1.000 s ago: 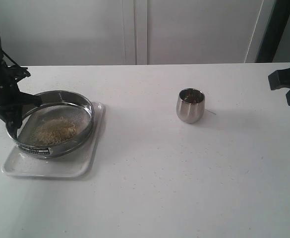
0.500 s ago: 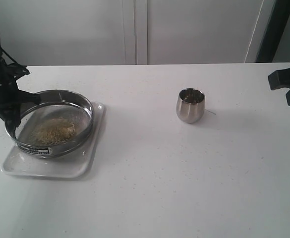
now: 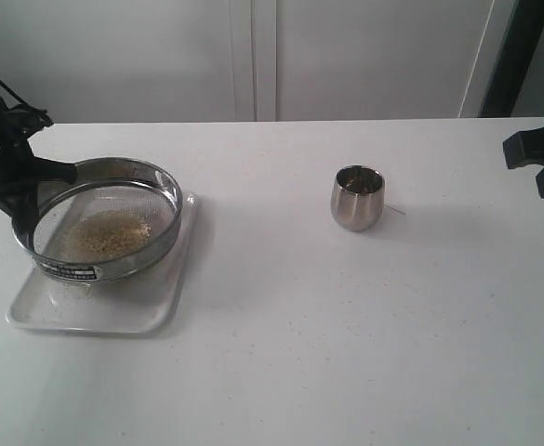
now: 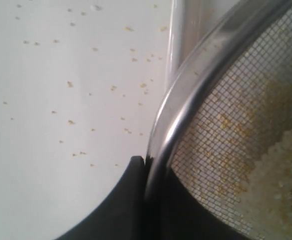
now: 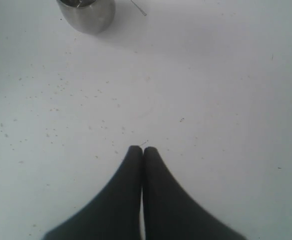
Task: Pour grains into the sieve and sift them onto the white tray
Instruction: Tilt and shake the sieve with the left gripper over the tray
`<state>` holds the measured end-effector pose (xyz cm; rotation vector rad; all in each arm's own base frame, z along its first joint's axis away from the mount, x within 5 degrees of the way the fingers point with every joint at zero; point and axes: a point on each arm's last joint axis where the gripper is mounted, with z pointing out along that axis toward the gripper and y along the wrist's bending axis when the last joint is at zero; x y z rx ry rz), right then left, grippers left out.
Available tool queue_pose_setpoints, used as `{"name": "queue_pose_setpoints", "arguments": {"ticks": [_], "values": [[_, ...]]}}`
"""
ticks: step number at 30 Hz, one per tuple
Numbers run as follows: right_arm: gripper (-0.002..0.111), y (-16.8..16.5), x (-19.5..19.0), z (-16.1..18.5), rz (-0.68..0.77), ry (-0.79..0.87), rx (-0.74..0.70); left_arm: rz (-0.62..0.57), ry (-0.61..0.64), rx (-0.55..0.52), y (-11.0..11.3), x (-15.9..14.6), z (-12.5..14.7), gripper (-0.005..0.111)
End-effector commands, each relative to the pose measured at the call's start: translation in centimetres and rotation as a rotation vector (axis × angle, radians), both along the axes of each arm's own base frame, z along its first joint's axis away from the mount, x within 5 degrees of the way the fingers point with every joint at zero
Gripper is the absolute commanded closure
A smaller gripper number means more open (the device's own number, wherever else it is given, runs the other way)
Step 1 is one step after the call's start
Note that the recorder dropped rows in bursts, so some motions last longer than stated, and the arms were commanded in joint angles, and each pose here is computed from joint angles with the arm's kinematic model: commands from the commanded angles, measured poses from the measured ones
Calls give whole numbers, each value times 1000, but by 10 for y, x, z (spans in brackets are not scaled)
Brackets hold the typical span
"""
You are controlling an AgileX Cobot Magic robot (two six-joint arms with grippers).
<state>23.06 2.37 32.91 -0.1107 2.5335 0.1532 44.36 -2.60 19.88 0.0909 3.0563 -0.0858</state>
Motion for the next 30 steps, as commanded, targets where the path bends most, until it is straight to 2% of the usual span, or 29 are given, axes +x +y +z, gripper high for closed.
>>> {"name": "queue_pose_setpoints", "arguments": {"ticks": [1, 16, 26, 30], "values": [[108, -1, -1, 1, -6, -15, -2, 16, -24, -35, -1, -6, 20, 107], [108, -1, -1, 1, -6, -15, -2, -6, 58, -34, -1, -16, 22, 107], [108, -1, -1, 1, -6, -15, -2, 13, 0, -59, -1, -43, 18, 107], [108, -1, -1, 1, -6, -15, -2, 23, -12, -70, -2, -45, 18, 107]]}}
